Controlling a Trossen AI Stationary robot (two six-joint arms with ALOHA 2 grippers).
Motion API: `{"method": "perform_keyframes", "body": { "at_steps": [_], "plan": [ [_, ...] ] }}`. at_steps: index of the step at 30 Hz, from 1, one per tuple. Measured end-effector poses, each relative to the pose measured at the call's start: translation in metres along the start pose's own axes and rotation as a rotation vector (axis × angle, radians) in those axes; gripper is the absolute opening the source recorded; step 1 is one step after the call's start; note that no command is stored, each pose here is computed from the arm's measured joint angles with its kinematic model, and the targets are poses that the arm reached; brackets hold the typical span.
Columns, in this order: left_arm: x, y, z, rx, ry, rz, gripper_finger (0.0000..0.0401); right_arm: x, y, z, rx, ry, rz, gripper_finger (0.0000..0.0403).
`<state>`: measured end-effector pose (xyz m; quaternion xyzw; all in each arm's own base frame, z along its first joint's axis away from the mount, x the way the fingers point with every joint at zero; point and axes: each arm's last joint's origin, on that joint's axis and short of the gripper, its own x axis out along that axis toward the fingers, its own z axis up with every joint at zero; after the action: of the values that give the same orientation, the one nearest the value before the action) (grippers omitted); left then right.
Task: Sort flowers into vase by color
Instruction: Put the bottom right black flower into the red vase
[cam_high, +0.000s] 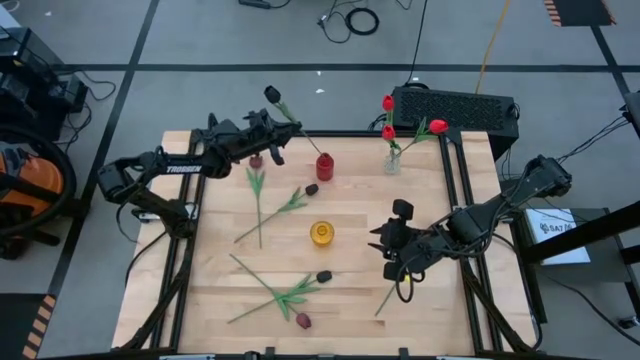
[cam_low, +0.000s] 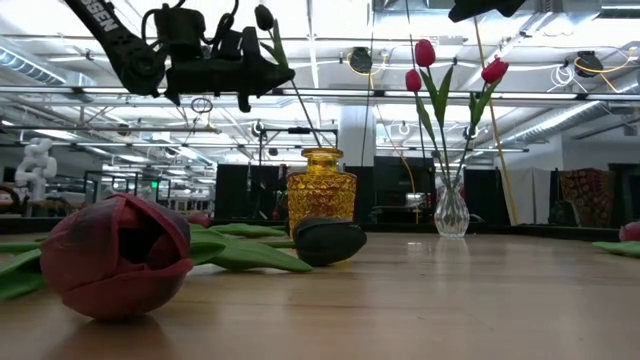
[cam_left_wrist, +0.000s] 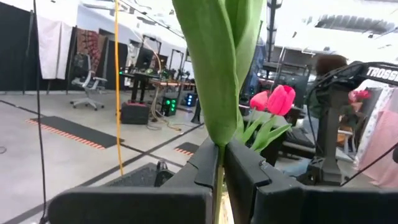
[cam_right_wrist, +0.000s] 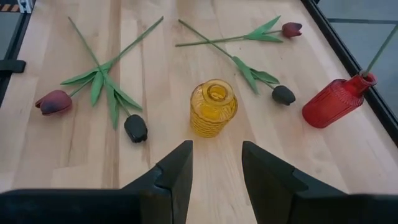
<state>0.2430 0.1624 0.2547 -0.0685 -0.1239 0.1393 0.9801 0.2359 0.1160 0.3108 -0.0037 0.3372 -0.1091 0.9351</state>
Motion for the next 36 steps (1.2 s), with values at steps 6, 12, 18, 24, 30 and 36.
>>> {"method": "perform_keyframes", "body": {
  "at_steps": [6, 12, 18, 24, 30, 36],
  "plan": [
    [0.000, 0.000, -0.003, 0.033, 0.031, 0.010, 0.0022, 0.000, 0.000, 0.000, -0.010, -0.004, 0.002, 0.0130],
    [0.000, 0.000, -0.005, 0.041, 0.046, 0.029, 0.0022, 0.000, 0.002, 0.005, -0.027, -0.041, 0.019, 0.0130],
    [0.001, -0.002, -0.007, 0.058, 0.059, 0.026, 0.0022, 0.000, 0.002, 0.005, -0.029, -0.043, 0.020, 0.0130],
    [0.003, -0.009, -0.011, 0.084, 0.088, 0.005, 0.0022, 0.000, 0.002, 0.005, -0.029, -0.043, 0.020, 0.0130],
    [0.004, -0.014, -0.016, 0.102, 0.126, -0.010, 0.0043, 0.000, 0.002, 0.005, -0.028, -0.043, 0.019, 0.0130],
    [0.003, -0.012, -0.023, 0.082, 0.200, 0.033, 0.0118, 0.000, 0.002, 0.005, -0.028, -0.044, 0.019, 0.0130]
  ]
}}
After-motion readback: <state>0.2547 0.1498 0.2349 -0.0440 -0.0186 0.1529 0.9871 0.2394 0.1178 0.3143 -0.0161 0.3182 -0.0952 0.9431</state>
